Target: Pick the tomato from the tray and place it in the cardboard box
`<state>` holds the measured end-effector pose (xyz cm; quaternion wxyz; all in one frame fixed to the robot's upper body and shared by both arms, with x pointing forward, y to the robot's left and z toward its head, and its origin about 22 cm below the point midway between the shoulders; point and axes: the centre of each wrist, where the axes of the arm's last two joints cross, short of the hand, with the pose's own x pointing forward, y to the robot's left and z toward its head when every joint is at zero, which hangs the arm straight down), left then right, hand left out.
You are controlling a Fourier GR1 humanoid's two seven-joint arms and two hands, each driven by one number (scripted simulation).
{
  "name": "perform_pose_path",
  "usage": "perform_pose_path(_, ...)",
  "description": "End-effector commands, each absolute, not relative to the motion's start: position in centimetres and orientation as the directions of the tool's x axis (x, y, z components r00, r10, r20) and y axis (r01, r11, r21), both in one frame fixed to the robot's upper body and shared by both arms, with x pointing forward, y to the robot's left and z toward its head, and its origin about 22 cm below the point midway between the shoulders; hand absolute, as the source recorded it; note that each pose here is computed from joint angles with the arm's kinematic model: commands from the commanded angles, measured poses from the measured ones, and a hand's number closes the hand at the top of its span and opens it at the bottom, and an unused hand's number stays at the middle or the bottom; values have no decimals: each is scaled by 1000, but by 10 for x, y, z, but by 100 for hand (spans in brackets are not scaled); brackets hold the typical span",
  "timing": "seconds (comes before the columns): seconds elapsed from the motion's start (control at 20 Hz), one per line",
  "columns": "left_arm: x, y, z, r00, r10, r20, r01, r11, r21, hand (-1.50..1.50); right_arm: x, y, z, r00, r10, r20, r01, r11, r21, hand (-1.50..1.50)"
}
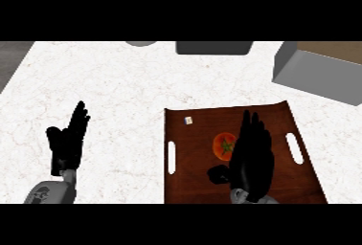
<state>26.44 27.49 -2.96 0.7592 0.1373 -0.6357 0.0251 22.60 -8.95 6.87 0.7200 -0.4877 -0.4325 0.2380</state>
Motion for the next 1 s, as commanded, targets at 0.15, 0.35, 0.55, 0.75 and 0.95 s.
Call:
perform_pose_path(0.15,265,279,-31,194,-136,972,-217,960,178,0,229,-80,66,675,651,348,66,416,-907,-150)
perform_pose_path(0.35,256,288,-36,206,-146,968,-206,960,189,0,243,-83,53,684,640,349,59,428,-902,-150)
perform_pose_path(0.55,267,284,-13,171,-141,975,-225,958,178,0,253,-89,57,681,644,348,54,430,-901,-150)
perform_pose_path(0.75,263,288,-24,198,-132,971,-221,959,175,0,248,-88,40,692,634,345,54,431,-901,-150)
perform_pose_path(0.95,269,281,-27,183,-139,973,-238,954,181,0,254,-106,39,678,642,359,62,436,-898,-150)
